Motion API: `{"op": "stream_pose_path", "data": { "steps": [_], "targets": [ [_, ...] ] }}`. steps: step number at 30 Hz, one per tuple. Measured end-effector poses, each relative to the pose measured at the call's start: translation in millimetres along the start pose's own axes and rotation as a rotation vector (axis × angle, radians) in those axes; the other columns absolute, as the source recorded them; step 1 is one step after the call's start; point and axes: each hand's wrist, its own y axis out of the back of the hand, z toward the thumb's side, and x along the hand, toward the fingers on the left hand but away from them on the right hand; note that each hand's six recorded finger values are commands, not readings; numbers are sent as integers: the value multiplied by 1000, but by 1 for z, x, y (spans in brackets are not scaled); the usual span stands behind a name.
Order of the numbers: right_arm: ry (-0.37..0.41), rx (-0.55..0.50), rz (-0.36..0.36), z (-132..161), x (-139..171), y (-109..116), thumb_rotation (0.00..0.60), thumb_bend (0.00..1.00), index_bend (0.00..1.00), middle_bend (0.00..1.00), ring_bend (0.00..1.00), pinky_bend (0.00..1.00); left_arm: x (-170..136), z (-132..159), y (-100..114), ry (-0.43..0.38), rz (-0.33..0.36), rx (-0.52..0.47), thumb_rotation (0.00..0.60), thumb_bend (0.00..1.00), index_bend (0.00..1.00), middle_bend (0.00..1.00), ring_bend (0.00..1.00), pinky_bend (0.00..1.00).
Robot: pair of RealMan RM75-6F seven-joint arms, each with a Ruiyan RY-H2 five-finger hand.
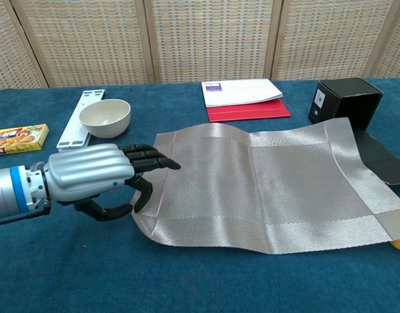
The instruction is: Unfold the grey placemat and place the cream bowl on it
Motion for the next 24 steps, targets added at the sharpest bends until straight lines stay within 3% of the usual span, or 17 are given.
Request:
{"op": "stream_pose_path", "data": {
  "steps": [24],
  "targets": [
    [35, -16, -37, 10, 6, 14, 600, 0, 1, 0, 0, 0, -68, 14, -11, -10, -104, 17, 600, 567, 788, 0, 0, 0]
  ]
}}
